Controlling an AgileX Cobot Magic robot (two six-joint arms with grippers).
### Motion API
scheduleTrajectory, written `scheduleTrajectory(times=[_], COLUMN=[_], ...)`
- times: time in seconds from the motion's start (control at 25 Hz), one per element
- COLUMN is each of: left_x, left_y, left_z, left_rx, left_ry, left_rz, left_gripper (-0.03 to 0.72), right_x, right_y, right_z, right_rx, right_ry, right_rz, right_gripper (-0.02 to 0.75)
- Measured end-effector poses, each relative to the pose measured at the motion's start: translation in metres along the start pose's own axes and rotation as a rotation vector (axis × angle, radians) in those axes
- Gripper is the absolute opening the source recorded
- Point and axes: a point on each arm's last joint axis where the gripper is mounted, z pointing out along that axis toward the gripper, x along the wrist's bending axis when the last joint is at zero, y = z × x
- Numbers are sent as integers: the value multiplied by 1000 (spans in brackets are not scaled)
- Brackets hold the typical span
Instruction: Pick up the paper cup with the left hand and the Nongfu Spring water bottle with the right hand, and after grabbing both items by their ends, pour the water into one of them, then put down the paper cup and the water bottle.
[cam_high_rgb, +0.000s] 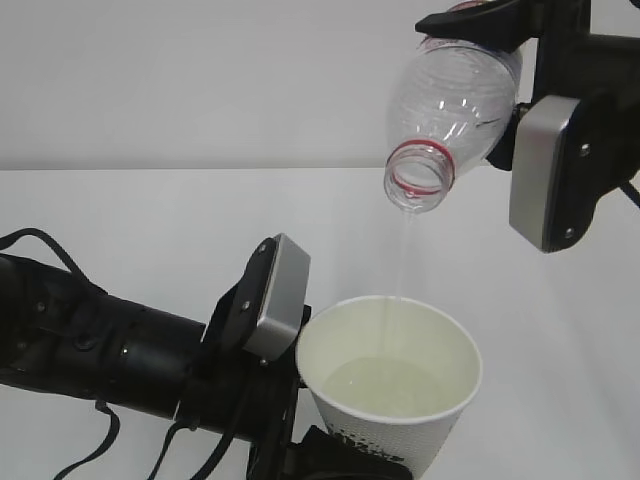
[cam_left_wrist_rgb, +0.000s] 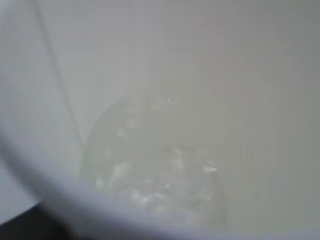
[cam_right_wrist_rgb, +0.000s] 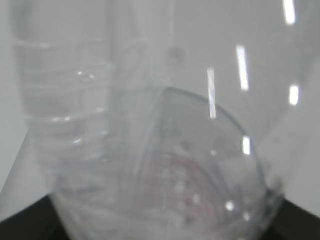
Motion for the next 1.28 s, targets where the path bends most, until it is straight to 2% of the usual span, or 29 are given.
scheduleTrajectory(times=[1.28], left_x=[0], left_y=[0], left_z=[0], left_rx=[0], left_ry=[0], left_rz=[0], left_gripper=[507], right_x=[-1], right_y=[0], right_z=[0], right_rx=[3], right_ry=[-2], right_rz=[-21], right_gripper=[485])
